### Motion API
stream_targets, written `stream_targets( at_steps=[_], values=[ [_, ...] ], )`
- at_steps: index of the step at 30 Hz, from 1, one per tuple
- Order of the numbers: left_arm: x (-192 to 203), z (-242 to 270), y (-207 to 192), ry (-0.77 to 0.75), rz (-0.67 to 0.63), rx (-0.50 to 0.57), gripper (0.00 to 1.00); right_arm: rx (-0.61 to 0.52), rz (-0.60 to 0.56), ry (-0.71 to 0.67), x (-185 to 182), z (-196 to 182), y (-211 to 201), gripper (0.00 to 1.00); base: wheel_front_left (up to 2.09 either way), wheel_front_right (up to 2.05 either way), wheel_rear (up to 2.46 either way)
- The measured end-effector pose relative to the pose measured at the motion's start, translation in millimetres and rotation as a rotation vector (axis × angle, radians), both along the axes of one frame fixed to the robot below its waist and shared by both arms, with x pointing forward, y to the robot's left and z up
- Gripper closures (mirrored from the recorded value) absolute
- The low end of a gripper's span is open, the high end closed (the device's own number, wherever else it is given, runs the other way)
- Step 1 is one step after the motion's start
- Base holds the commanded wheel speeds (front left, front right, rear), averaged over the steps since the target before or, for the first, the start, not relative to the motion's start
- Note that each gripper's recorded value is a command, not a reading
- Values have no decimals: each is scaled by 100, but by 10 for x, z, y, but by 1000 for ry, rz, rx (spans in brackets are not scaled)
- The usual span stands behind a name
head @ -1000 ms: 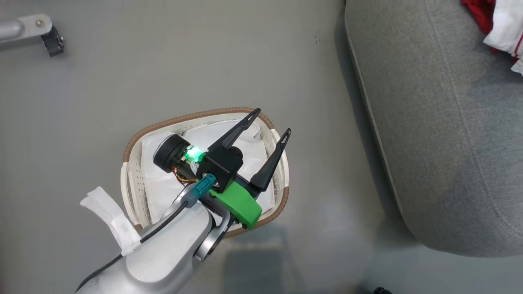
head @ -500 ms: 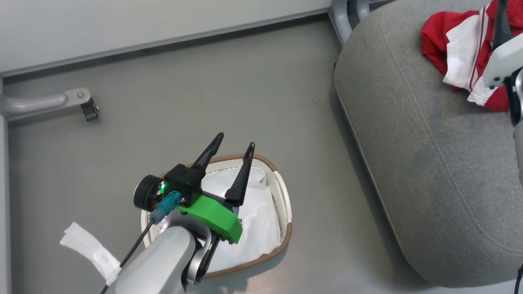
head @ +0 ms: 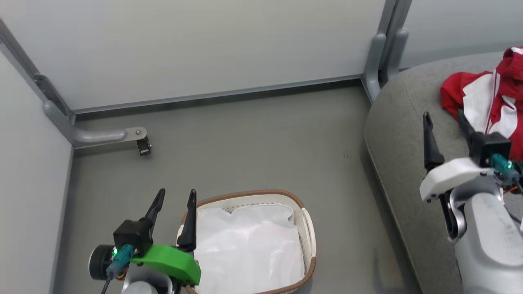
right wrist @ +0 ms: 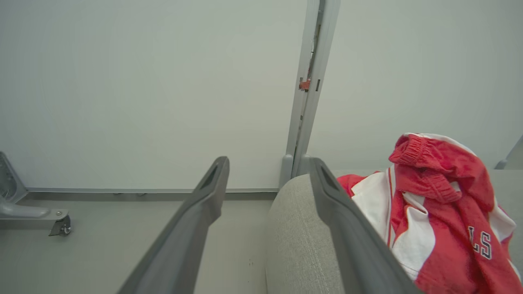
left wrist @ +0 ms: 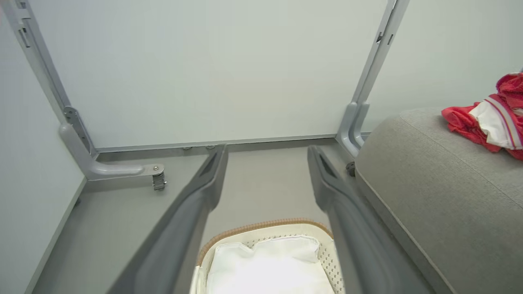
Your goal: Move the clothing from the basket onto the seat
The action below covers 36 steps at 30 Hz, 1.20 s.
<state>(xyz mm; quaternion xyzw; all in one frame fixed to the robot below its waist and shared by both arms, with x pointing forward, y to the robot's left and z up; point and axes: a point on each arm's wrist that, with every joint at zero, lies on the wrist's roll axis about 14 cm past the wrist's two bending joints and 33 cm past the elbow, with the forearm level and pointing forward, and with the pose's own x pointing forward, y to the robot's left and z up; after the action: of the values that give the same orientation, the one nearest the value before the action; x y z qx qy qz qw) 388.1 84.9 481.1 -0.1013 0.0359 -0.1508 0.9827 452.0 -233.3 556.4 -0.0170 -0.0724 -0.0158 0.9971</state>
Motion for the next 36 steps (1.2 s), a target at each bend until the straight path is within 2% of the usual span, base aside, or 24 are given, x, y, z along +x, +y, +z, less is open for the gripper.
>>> stream_targets(
  at_steps=[5, 8, 11, 14, 24, 36],
  values=[
    [-192, -26, 288, 8, 108, -15, 0, 33, 32, 7, -301, -176, 261, 0, 0, 0, 0],
    [-303, -72, 380, 18, 140, -14, 0, 36, 43, 22, -467, -280, 332, 0, 0, 0, 0],
    [-377, -96, 467, 22, 171, -17, 0, 102, 60, 38, -595, -376, 396, 0, 0, 0, 0],
    [-433, -142, 544, 32, 199, -9, 0, 110, 91, 50, -680, -430, 505, 0, 0, 0, 0],
    [-515, -193, 676, 42, 251, -29, 0, 146, 125, 86, -816, -563, 630, 0, 0, 0, 0],
    [-525, -233, 695, 45, 248, -32, 0, 174, 139, 112, -877, -652, 689, 0, 0, 0, 0]
  ],
)
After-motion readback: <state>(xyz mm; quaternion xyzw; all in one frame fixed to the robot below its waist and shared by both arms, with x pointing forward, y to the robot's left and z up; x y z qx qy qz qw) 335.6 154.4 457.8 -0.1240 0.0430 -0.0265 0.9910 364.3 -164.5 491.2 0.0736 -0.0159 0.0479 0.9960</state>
